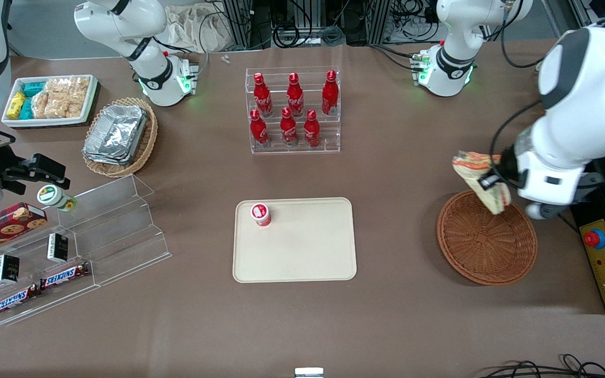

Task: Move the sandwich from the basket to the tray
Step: 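Carry the sandwich with the left gripper over the cream tray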

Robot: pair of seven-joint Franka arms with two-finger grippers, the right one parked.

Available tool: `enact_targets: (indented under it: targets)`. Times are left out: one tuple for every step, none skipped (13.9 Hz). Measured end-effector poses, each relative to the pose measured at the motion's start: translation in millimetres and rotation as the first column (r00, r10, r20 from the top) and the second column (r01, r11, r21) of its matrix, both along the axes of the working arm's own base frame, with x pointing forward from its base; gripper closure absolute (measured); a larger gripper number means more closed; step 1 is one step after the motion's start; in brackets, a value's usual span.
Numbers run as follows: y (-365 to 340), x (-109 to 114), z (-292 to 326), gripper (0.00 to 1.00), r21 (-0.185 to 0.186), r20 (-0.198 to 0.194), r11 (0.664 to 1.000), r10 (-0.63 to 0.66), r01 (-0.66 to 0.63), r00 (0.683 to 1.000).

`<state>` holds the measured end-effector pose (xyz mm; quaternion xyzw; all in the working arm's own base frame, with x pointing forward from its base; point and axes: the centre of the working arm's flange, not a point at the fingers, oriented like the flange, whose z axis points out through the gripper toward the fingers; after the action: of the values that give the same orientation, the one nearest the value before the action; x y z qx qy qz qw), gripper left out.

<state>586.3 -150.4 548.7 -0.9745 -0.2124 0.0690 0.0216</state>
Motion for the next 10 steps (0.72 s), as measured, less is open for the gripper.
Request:
enact_targets:
  targets:
    - [-16,-3,-5,0.84,-0.016,-0.013,0.998,-0.058,0.058,0.998]
    - [-37,-6,-12,0.84,-0.028,-0.024,0.994,-0.108,0.108,0.994]
    - [-61,-11,-17,0.84,-0.041,-0.025,0.987,-0.154,0.153,0.988]
    - [-88,-15,-21,0.84,-0.053,-0.005,0.978,-0.203,0.202,0.979]
    - [-115,-19,-24,0.84,-0.056,0.029,0.966,-0.251,0.253,0.967]
    - [-141,-24,-30,0.84,-0.043,0.061,0.952,-0.299,0.302,0.952]
    - [-166,-28,-40,0.84,-0.022,0.085,0.936,-0.348,0.351,0.934]
    - [-189,-31,-54,0.84,-0.005,0.104,0.919,-0.391,0.393,0.915]
    - [-212,-31,-73,0.84,-0.001,0.128,0.903,-0.426,0.429,0.896]
    - [-230,-29,-94,0.84,-0.014,0.152,0.892,-0.445,0.452,0.883]
